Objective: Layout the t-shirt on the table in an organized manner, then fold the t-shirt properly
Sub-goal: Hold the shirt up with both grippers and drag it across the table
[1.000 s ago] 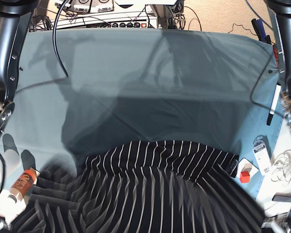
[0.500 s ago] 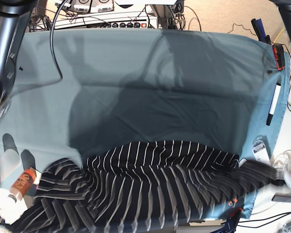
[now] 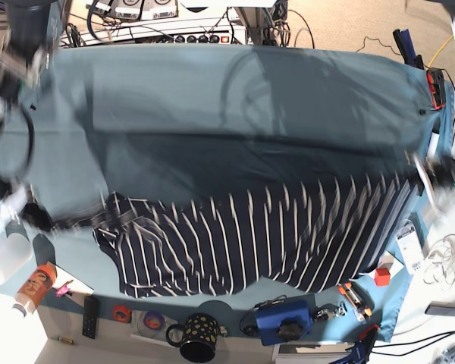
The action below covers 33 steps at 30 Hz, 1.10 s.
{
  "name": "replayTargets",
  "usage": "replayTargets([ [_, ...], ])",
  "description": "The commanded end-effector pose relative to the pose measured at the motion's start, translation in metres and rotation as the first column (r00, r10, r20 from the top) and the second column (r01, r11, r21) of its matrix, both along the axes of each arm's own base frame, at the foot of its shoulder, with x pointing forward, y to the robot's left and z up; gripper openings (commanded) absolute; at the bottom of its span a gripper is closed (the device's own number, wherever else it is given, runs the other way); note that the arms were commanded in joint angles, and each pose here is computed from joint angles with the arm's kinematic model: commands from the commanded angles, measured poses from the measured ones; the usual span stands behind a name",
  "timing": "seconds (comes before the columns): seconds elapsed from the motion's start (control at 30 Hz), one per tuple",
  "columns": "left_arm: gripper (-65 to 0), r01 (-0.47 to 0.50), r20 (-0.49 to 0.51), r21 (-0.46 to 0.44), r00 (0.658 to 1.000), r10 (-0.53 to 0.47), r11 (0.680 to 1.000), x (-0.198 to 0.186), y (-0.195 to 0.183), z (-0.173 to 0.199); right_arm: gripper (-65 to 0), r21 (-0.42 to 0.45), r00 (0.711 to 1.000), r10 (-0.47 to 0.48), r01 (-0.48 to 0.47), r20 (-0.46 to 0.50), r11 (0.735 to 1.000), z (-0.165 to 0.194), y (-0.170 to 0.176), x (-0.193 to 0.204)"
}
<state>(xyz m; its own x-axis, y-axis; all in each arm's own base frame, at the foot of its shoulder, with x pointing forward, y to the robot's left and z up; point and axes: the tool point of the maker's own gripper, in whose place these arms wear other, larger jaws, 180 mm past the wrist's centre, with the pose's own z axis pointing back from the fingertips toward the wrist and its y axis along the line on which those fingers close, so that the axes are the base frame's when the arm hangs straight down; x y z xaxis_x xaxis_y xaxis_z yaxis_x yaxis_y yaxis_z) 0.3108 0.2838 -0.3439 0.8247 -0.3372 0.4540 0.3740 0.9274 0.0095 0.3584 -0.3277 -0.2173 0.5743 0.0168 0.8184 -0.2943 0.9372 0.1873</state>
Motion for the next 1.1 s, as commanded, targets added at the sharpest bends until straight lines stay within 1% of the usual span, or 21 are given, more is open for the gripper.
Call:
replayTargets([
  [0.0, -65.0, -0.026, 0.016, 0.076, 1.000, 0.025, 0.997, -0.002, 0.018, 0.008, -65.0, -0.040, 0.998, -0.009, 0.012, 0.062, 0.999, 0.019, -0.009, -0.005],
  [0.1, -65.0, -0.049, 0.007, 0.056, 0.999, 0.048, 0.997, -0.025, 0.006, -0.007, -65.0, -0.089, 1.000, 0.003, 0.000, 0.030, 0.996, 0.006, -0.007, -0.035],
  [0.2, -65.0, -0.087, 0.015, 0.005, 0.996, 0.087, 0.996, -0.046, -0.007, -0.015, -65.0, -0.113, 1.000, 0.030, -0.029, 0.004, 0.993, -0.003, 0.000, -0.062],
  [0.33, -65.0, -0.161, 0.036, -0.041, 0.986, 0.162, 0.986, -0.072, -0.008, -0.015, -65.0, -0.081, 0.995, 0.090, -0.092, -0.034, 0.992, -0.013, 0.018, -0.093],
  [0.47, -65.0, -0.208, 0.058, -0.043, 0.976, 0.210, 0.977, -0.093, 0.002, -0.009, -65.0, -0.036, 0.986, 0.144, -0.148, -0.087, 0.988, -0.024, 0.035, -0.123],
  [0.53, -65.0, -0.218, 0.067, -0.028, 0.973, 0.219, 0.976, -0.103, 0.010, -0.006, -65.0, -0.035, 0.981, 0.158, -0.163, -0.112, 0.986, -0.027, 0.039, -0.137],
  [0.73, -65.0, -0.260, 0.004, 0.010, 0.966, 0.260, 0.965, -0.140, 0.027, -0.017, -65.0, -0.112, 0.964, 0.168, -0.194, -0.205, 0.975, -0.033, 0.042, -0.176],
  [0.9, -65.0, -0.250, -0.037, -0.001, 0.968, 0.250, 0.968, -0.164, 0.019, -0.030, -65.0, -0.181, 0.946, 0.139, -0.198, -0.294, 0.963, -0.045, 0.032, -0.197],
  [1.0, -65.0, -0.255, -0.056, -0.017, 0.966, 0.253, 0.967, -0.172, 0.012, -0.036, -65.0, -0.199, 0.934, 0.124, -0.199, -0.336, 0.960, -0.053, 0.028, -0.206],
  [1.07, -65.0, -0.263, -0.060, -0.024, 0.963, 0.262, 0.964, -0.174, 0.009, -0.038, -65.0, -0.199, 0.931, 0.123, -0.200, -0.343, 0.959, -0.054, 0.028, -0.208],
])
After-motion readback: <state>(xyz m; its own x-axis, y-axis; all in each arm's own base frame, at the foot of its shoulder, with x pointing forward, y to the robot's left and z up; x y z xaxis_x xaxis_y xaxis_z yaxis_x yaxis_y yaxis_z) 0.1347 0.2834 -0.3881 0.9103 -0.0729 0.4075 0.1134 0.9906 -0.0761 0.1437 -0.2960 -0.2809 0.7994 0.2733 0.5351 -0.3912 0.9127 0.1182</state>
